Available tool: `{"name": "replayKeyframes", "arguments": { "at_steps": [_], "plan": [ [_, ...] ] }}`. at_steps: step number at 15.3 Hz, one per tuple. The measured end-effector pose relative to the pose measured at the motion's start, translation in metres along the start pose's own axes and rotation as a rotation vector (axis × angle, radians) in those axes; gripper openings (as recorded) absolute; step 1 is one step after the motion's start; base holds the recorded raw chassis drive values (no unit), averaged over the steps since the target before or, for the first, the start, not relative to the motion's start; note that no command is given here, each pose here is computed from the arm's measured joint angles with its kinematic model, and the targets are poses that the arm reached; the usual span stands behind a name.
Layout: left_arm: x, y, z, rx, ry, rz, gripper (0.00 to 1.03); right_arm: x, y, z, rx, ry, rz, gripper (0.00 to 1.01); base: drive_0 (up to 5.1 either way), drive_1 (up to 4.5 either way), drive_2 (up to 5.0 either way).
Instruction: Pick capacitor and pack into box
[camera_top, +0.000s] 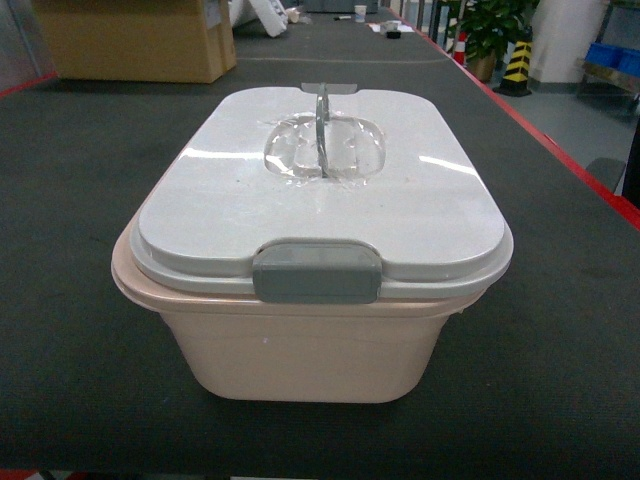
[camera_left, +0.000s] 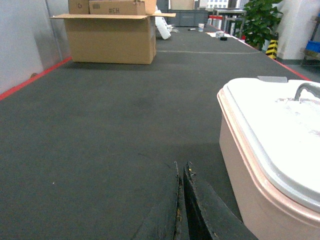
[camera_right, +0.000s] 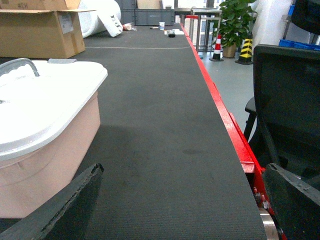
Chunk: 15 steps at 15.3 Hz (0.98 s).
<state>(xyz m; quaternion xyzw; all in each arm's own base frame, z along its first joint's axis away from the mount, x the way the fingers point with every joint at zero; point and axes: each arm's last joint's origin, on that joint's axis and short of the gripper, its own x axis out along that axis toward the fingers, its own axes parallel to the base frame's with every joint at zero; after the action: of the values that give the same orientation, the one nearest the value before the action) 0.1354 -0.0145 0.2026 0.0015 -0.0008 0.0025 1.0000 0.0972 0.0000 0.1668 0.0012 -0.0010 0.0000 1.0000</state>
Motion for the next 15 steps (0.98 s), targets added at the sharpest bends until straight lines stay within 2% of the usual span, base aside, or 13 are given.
{"name": "replayKeyframes", "arguments": {
  "at_steps": [1, 2, 3, 5, 9, 13, 14, 15],
  "plan": [
    [-0.004, 0.003, -0.007, 0.001, 0.008, 0.000, 0.02, 0.000, 0.000, 0.000, 0.000, 0.000, 0.000, 0.98, 0.0, 0.00, 0.0],
    [-0.007, 0.007, -0.011, 0.001, 0.011, -0.025, 0.02, 0.000, 0.000, 0.000, 0.000, 0.000, 0.000, 0.98, 0.0, 0.00, 0.0],
    [-0.010, 0.016, -0.015, -0.001, 0.007, 0.020, 0.02, 0.000, 0.000, 0.000, 0.000, 0.000, -0.001, 0.98, 0.0, 0.00, 0.0],
    [-0.015, 0.014, -0.021, -0.002, 0.007, -0.008, 0.02, 0.000, 0.000, 0.000, 0.000, 0.000, 0.000, 0.98, 0.0, 0.00, 0.0],
    [-0.023, 0.014, -0.032, -0.002, -0.005, -0.010, 0.02, 0.000, 0.000, 0.000, 0.000, 0.000, 0.000, 0.98, 0.0, 0.00, 0.0],
    [-0.027, 0.014, -0.032, -0.002, -0.013, -0.008, 0.02, 0.000, 0.000, 0.000, 0.000, 0.000, 0.000, 0.98, 0.0, 0.00, 0.0],
    [-0.028, 0.014, -0.033, -0.002, -0.007, -0.008, 0.02, 0.000, 0.000, 0.000, 0.000, 0.000, 0.000, 0.98, 0.0, 0.00, 0.0],
    [-0.036, 0.014, -0.039, -0.002, 0.046, -0.010, 0.02, 0.000, 0.000, 0.000, 0.000, 0.000, 0.000, 0.98, 0.0, 0.00, 0.0]
  ]
}}
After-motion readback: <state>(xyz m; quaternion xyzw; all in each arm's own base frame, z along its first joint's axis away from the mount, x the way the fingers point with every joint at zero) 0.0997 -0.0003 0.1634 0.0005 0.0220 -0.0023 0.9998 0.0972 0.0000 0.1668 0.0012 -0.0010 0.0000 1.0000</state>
